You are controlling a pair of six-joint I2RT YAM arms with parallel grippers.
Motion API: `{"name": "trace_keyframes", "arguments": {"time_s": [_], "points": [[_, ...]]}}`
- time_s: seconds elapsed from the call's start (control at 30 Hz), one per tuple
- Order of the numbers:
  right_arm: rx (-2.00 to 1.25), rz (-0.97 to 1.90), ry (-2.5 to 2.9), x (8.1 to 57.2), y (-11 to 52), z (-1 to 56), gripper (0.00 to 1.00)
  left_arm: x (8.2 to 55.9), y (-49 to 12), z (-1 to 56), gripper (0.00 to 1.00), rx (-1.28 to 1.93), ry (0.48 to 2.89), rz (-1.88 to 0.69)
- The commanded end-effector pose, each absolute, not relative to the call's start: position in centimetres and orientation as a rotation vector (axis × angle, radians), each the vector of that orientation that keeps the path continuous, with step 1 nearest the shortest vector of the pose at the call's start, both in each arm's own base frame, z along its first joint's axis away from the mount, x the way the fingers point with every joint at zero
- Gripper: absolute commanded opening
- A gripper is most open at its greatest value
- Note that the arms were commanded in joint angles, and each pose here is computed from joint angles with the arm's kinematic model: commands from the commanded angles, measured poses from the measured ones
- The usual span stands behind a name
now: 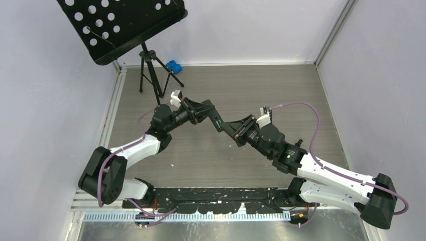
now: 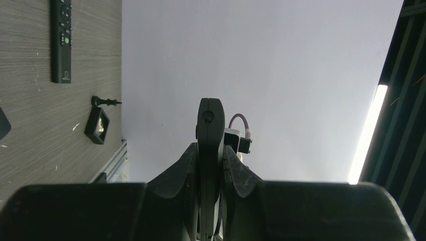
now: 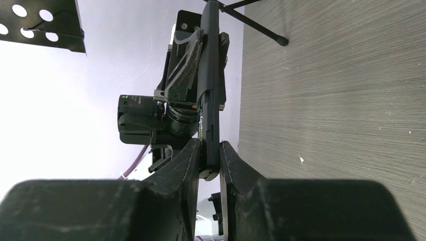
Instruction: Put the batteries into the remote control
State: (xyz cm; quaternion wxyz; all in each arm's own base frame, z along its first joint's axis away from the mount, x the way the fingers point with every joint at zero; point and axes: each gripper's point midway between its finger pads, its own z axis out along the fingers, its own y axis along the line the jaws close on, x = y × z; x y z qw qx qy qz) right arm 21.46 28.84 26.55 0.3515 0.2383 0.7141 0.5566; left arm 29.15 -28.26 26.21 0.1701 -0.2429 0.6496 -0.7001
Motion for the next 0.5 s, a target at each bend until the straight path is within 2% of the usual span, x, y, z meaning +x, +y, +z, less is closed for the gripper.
{"name": "trace_keyframes", "arguments": {"time_s": [0.0,0.03,0.13,0.2,0.3,0.47], "points": [[0.612,1.389,1.849,22.0,28.1,25.6,0.08,27.5,-28.6,31.3,0.00,-0.440,1.725,-2.059],[0.599,1.391,1.845,21.9,28.0,25.7,0.11,27.4,-28.6,31.1,0.00,-0.418,1.735,-2.043],[0.518,1.388,1.830,21.5,27.7,26.5,0.41,27.4,-28.8,30.1,0.00,-0.355,1.772,-1.983],[0.463,1.387,1.817,21.1,27.5,27.1,0.54,27.4,-28.8,29.4,0.00,-0.318,1.796,-1.947],[0.402,1.401,1.783,20.6,27.1,28.0,0.63,27.2,-28.9,28.8,0.00,-0.270,1.825,-1.918],[0.313,1.369,1.795,20.0,27.0,28.3,0.61,26.9,-29.1,28.8,0.00,-0.207,1.837,-1.911]]}}
